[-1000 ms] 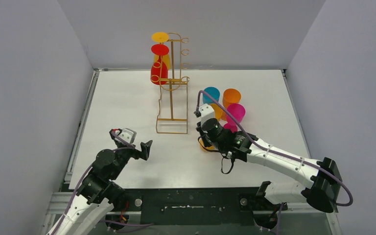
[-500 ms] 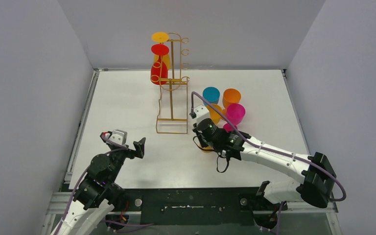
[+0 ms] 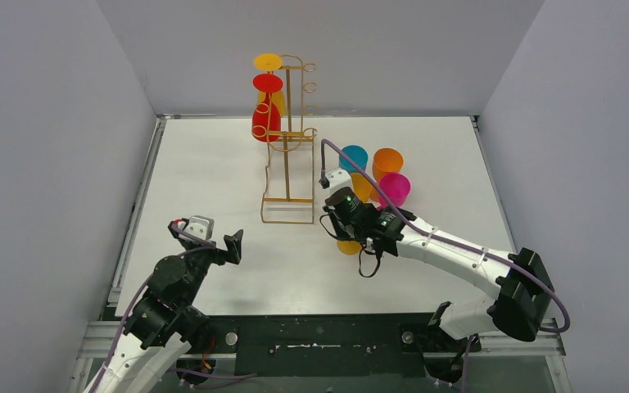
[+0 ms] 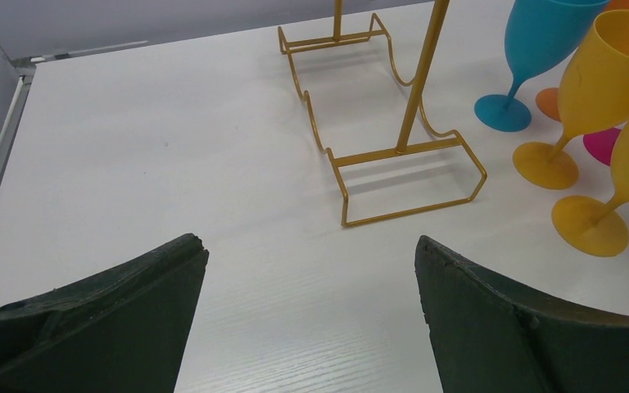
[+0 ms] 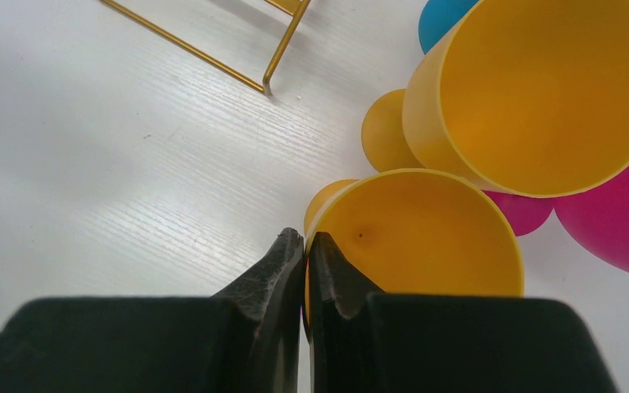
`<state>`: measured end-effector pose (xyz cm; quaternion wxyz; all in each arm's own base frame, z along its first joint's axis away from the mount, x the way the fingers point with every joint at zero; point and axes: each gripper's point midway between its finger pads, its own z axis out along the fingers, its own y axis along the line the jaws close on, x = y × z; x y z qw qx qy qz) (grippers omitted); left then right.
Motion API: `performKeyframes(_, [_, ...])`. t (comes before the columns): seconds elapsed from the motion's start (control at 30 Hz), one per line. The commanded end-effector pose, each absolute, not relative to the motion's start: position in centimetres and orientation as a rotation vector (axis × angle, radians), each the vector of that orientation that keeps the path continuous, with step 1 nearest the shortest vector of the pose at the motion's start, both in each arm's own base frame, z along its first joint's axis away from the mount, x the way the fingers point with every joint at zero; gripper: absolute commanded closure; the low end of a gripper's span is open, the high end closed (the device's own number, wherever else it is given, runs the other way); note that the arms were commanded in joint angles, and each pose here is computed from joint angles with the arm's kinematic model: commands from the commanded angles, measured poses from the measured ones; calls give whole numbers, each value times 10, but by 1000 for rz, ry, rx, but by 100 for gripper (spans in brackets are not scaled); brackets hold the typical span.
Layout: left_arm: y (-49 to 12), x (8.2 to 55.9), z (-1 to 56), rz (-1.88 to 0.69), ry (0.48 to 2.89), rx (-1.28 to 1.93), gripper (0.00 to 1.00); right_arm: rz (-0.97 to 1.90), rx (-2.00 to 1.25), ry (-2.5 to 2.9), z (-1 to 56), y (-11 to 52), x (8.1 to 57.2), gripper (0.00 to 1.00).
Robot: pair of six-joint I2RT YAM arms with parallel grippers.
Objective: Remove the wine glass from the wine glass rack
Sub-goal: Place the wine glass at the center of the board.
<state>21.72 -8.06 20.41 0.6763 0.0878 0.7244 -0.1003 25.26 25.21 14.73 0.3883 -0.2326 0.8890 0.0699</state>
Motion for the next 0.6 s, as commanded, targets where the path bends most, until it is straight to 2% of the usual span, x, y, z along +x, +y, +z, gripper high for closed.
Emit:
performKeyframes(0.0, [-75, 219, 224, -216, 1587, 159, 3, 125, -592, 2295, 145, 245, 253, 96])
performKeyframes(0.57, [-73, 220, 218, -188, 1594, 169, 3, 170, -465, 2248, 170, 249, 261, 85])
